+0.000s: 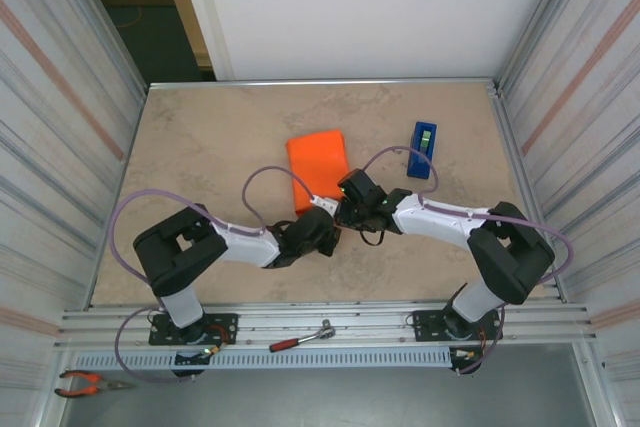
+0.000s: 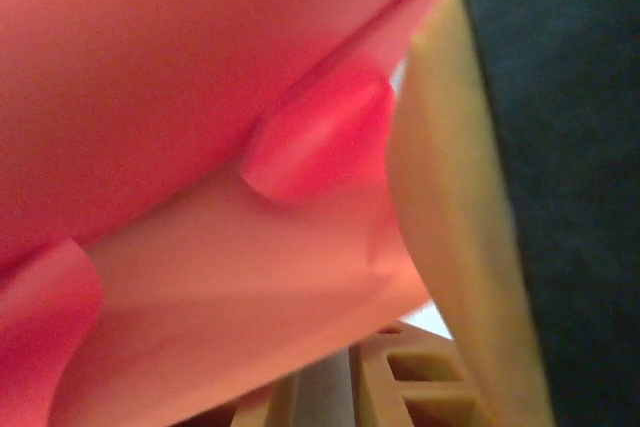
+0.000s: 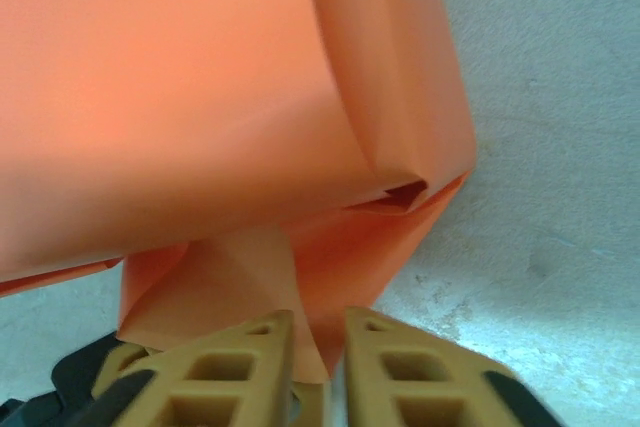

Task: Wrap the gift box in paper
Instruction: Fifth fold the wrapping paper around the gift box.

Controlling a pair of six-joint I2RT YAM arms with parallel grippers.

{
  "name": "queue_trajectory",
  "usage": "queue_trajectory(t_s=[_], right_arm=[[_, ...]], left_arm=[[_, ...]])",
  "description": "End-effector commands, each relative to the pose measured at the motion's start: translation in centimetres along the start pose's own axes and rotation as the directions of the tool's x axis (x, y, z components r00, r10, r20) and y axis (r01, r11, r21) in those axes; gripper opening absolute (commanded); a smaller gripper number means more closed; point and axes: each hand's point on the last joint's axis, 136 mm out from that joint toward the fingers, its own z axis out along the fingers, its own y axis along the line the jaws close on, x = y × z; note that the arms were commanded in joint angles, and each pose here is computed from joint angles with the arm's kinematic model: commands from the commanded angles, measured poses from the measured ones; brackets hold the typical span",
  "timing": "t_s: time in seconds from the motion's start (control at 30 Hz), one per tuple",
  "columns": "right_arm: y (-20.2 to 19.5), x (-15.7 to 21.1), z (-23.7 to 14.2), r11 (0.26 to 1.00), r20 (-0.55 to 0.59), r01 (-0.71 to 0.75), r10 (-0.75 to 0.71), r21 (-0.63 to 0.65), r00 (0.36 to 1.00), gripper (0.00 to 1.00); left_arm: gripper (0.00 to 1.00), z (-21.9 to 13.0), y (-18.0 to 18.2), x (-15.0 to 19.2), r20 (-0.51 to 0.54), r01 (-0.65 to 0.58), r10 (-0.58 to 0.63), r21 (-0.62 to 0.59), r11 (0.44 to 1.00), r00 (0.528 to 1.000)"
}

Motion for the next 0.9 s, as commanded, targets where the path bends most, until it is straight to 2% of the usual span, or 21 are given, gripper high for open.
queue_trajectory(t_s=[0.0, 0.13, 0.27, 0.37, 0.5, 0.7, 0.87], right_arm=[[0.5, -0.9, -1.8, 0.998, 0.028, -0.028, 0.030, -0.056, 0.999, 0.28], [-0.4, -1.5, -2.8, 0.996, 0.057, -0.057, 0.060, -0.062, 0.997, 0.30], [-1.7, -1.2, -2.4, 0.996, 0.053, -0.074, 0.077, -0.050, 0.996, 0.27], [-2.4, -0.4, -1.3, 0.996, 0.038, -0.077, 0.079, -0.052, 0.996, 0.20], [-2.6, 0.7, 0.3, 0.994, 0.039, -0.077, 0.080, -0.079, 0.996, 0.01], [-1.1, 1.7, 2.3, 0.992, 0.066, -0.026, 0.034, -0.121, 0.997, 0.00], [0.0, 1.1, 3.7, 0.988, 0.106, -0.029, 0.045, -0.151, 0.993, 0.00]], left_arm=[[0.21, 0.5, 3.0, -0.9, 0.040, 0.016, -0.011, -0.128, 0.992, 0.999], [0.21, 0.2, 3.4, -1.6, 0.056, 0.040, -0.033, -0.122, 0.992, 0.998], [0.21, -0.2, 3.3, -2.6, 0.068, 0.046, -0.038, -0.115, 0.992, 0.997], [0.21, -0.4, 3.4, -3.1, 0.069, 0.049, -0.041, -0.114, 0.992, 0.997], [0.21, -0.7, 3.5, -3.6, 0.076, 0.051, -0.042, -0.113, 0.992, 0.996], [0.21, -0.9, 3.6, -3.7, 0.068, 0.048, -0.041, -0.110, 0.993, 0.997], [0.21, -1.1, 3.6, -3.8, 0.066, 0.049, -0.042, -0.109, 0.993, 0.997]])
